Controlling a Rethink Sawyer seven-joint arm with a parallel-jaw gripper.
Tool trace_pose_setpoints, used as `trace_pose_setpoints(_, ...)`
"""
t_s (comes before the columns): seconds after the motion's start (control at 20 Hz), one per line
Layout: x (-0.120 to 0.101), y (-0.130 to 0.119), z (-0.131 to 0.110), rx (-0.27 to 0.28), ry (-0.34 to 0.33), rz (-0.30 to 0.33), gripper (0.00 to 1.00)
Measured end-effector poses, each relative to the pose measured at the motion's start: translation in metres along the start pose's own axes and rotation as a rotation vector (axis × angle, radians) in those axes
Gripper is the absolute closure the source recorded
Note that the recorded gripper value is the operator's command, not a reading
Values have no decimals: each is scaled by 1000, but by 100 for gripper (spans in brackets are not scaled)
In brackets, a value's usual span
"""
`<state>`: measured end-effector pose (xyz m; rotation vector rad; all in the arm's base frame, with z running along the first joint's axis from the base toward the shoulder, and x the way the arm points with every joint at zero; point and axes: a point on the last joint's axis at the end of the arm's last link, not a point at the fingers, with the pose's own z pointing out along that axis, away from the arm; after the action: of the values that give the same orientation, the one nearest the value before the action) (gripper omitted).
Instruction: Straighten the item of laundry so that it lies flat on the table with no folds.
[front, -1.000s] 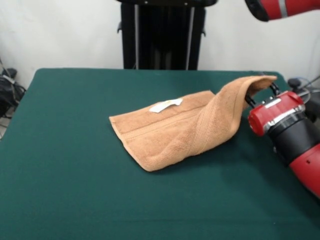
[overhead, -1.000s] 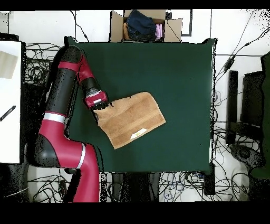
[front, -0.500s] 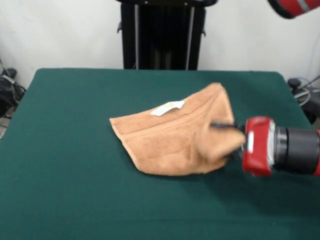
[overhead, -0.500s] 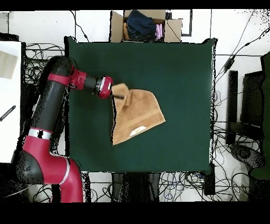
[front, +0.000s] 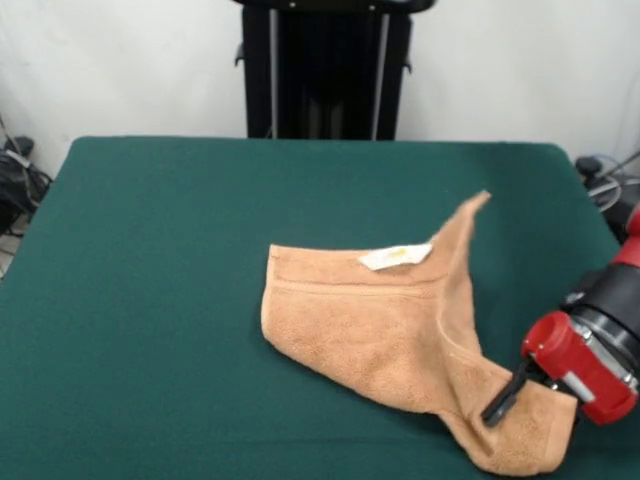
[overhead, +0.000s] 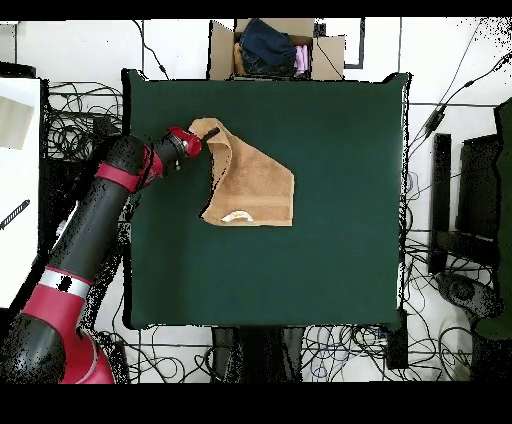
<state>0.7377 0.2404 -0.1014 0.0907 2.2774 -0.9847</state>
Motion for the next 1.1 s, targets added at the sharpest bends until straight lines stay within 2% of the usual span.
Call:
trace_pose_setpoints(0.1, 0, -14, 4, -12, 32, -74, 0)
trace_pose_setpoints(0.3, 4, -26, 8, -19, 80, -89, 0)
trace_pose_setpoints(0.6, 5, -30, 7, -51, 119, -55, 0)
trace_pose_setpoints(0.8, 1, -34, 10, -94, 153, -12, 0)
trace_pose_setpoints(0.85, -2, -37, 13, -120, 175, 18, 0)
trace_pose_setpoints(1.1, -10, -46, 20, -179, 230, 95, 0)
